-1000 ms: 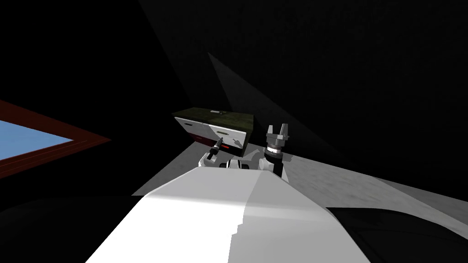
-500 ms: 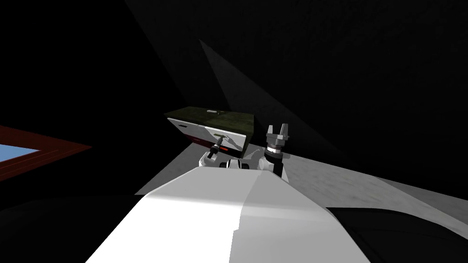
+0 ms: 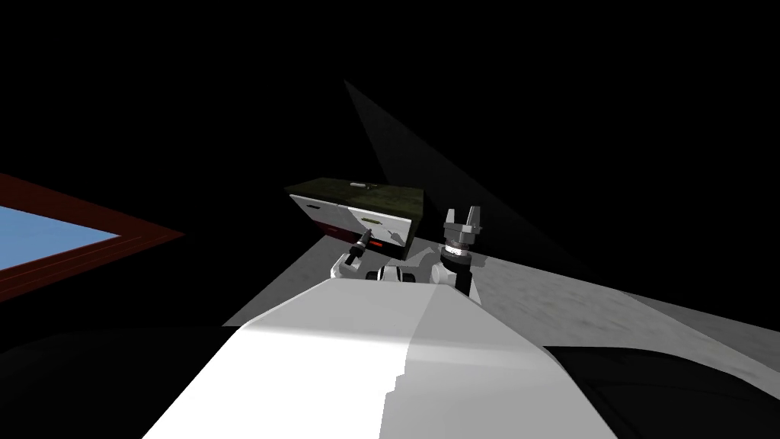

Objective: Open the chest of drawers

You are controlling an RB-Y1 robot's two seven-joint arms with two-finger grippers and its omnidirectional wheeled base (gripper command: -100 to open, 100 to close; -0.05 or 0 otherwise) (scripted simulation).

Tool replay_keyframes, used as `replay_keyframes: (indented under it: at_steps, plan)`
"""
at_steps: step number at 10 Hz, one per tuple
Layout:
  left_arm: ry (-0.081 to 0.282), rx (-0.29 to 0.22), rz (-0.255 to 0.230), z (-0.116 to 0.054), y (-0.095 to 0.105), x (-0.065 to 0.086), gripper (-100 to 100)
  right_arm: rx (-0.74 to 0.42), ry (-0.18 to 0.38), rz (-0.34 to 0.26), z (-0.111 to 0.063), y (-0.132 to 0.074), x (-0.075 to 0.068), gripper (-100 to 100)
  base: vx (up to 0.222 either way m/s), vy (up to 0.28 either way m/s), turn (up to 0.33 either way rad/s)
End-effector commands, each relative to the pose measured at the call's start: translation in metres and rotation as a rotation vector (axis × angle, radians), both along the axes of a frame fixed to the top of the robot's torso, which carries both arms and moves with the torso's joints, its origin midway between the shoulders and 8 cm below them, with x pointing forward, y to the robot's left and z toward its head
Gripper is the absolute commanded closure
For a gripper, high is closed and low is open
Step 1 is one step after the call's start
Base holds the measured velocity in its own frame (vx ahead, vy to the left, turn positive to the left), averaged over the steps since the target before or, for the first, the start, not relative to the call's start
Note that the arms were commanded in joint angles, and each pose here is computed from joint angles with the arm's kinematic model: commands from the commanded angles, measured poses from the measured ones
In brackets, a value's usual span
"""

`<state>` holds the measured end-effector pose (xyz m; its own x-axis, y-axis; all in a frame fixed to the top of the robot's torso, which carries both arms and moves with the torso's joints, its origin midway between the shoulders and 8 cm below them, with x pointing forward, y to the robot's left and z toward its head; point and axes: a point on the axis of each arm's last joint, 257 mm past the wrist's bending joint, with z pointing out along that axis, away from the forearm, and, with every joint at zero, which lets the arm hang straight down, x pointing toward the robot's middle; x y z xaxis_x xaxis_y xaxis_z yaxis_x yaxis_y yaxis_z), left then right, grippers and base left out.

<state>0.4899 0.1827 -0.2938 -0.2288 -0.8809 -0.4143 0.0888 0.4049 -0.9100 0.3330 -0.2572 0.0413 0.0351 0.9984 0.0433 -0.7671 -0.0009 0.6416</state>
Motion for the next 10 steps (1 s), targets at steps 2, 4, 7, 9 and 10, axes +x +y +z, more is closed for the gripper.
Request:
replay_keyframes:
  at_steps: [2,4,7,9,10]
  plan:
    - [0.006,0.003,0.009,-0.0003,0.0030,0.0050,-100,0.000,0.000,0.000,-0.0001,0.0000,-0.0001,0,0.109,-0.032,-0.034]
    - [0.010,0.006,0.016,-0.0002,0.0053,0.0094,-100,0.000,0.000,0.000,-0.0001,-0.0001,-0.0002,0,0.168,-0.029,-0.019]
    - [0.010,0.006,0.017,0.0004,0.0058,0.0110,-100,0.000,0.000,0.000,-0.0001,-0.0001,-0.0001,0,0.092,-0.009,-0.012]
    - [0.012,0.007,0.013,0.0016,0.0048,0.0085,100,0.000,0.000,0.000,-0.0001,0.0000,-0.0001,0,-0.061,0.014,0.025]
    - [0.013,0.007,0.012,0.0019,0.0045,0.0078,100,0.000,0.000,0.000,0.0000,0.0000,0.0000,0,-0.192,0.045,0.018]
